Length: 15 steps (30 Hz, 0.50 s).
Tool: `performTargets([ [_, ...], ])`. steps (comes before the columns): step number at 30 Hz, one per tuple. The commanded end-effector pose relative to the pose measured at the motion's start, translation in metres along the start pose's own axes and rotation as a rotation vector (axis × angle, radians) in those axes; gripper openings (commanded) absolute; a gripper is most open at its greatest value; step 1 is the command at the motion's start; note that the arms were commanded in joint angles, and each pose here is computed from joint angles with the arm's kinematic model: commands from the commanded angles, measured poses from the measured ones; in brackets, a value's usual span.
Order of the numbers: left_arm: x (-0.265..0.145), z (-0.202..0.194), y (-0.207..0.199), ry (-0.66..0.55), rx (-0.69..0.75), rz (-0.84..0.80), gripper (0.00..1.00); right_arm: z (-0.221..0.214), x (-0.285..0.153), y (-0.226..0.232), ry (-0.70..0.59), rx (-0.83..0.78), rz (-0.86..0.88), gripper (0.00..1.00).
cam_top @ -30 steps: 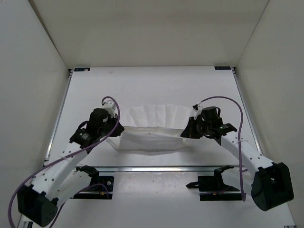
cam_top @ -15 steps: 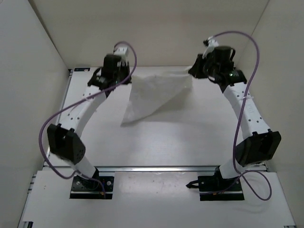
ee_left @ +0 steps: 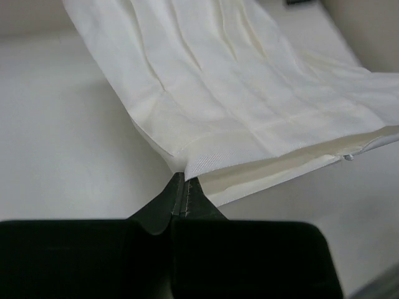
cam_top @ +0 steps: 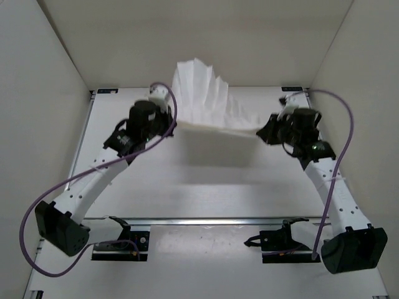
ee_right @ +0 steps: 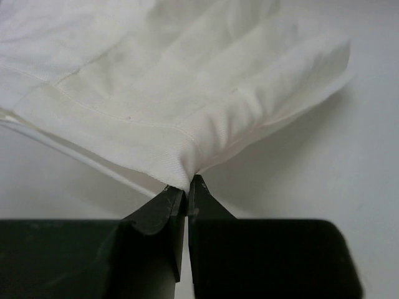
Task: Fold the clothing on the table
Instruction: Fold the skirt
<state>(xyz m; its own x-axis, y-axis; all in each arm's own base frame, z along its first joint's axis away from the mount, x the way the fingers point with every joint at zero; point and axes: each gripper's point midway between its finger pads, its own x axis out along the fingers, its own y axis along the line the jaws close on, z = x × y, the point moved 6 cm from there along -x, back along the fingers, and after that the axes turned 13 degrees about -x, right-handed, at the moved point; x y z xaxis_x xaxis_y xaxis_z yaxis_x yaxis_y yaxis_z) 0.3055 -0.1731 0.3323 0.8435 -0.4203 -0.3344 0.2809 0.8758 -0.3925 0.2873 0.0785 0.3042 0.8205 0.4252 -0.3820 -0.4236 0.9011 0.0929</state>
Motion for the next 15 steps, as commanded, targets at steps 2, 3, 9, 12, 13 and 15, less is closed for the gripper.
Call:
performTargets([
  [2, -0.05, -0.109, 0.033, 0.225, -0.017, 0.136, 0.0, -0.113, -0.023, 0.019, 0.217, 0.115, -0.065, 0.0],
  [3, -0.058, -0.123, 0.032, 0.254, -0.059, 0.135, 0.0, -0.122, -0.026, 0.028, 0.232, 0.176, -0.055, 0.0],
  [9, -0.1, -0.184, 0.058, 0.412, -0.241, 0.143, 0.0, -0.163, -0.031, 0.077, 0.313, 0.258, 0.115, 0.0],
  [12, -0.087, -0.177, 0.076, 0.406, -0.246, 0.191, 0.0, -0.163, -0.013, 0.066, 0.341, 0.271, 0.151, 0.0],
  [13, -0.08, -0.177, 0.084, 0.416, -0.245, 0.217, 0.0, -0.166, -0.005, 0.063, 0.369, 0.269, 0.158, 0.0],
  [15, -0.065, -0.171, 0.093, 0.403, -0.247, 0.246, 0.0, -0.166, 0.009, 0.051, 0.387, 0.263, 0.132, 0.0],
])
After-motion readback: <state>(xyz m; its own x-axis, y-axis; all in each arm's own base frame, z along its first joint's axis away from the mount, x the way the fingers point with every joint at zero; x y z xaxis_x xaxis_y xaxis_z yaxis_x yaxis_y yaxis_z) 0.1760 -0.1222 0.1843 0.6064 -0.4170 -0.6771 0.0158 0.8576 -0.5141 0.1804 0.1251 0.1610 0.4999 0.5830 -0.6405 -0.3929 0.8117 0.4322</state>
